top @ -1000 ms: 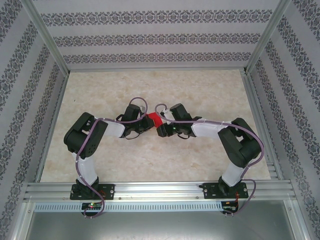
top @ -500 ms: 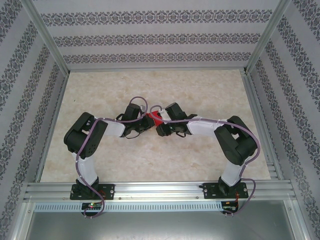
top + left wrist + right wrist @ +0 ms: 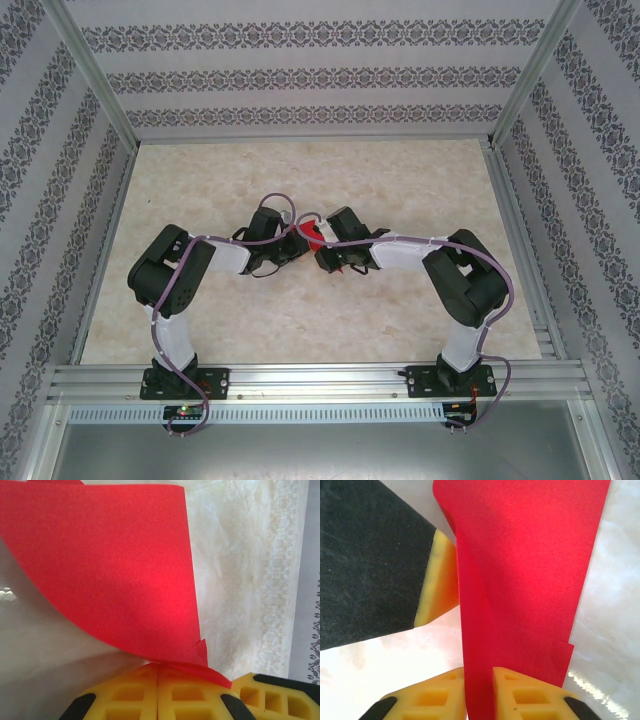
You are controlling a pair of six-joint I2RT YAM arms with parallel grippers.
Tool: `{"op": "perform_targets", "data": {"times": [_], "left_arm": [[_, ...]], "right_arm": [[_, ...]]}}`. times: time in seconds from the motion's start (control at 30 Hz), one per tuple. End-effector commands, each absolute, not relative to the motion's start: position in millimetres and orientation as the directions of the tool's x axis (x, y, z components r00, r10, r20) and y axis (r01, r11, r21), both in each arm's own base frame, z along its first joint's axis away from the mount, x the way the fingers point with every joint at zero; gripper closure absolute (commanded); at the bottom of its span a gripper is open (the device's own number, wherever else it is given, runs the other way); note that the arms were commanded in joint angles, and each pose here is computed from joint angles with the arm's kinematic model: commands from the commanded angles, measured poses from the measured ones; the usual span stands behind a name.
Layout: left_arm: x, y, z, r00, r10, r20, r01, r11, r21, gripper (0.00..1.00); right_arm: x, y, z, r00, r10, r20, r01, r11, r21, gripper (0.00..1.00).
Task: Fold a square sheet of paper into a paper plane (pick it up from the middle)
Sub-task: Fold the wing for the fifth time at the center of the table.
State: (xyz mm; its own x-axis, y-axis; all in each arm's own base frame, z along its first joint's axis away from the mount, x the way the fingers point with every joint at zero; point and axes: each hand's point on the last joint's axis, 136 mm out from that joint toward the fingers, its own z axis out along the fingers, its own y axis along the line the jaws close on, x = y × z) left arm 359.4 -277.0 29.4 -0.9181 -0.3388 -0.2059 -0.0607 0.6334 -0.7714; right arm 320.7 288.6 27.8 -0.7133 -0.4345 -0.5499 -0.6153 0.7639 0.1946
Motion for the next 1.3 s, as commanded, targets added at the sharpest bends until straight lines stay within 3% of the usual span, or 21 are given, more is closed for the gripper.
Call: {"op": "perform_targets", "data": {"times": [0.0, 0.17, 0.5, 0.8, 1.27], "left_arm": [[360, -285, 37, -0.926, -0.302, -0.228, -0.019, 0.638, -0.770, 0.92], [360, -284, 56, -0.916, -0.291, -0.277, 0.029, 0.640, -0.768, 0.91], [352, -287, 72, -0.902, -0.282, -0.328, 0.111, 0.582, -0.805, 0.89], [349, -297, 67, -0.909, -0.268, -0.319, 0.131, 0.544, -0.829, 0.89], [353, -301, 56, -0.913, -0.264, -0.312, 0.121, 0.554, -0.824, 0.90]], "right_arm": [[324, 291, 30, -0.689, -0.434, -0.580, -0.625, 0.761, 0.173, 0.89], [323, 294, 41, -0.715, -0.362, -0.598, -0.608, 0.745, 0.275, 1.00], [324, 302, 71, -0.858, -0.034, -0.512, -0.443, 0.552, 0.706, 1.00], [326, 302, 60, -0.922, 0.052, -0.384, -0.315, 0.478, 0.820, 1.00], [326, 288, 29, -0.958, 0.111, -0.266, -0.170, 0.528, 0.832, 1.00]]}}
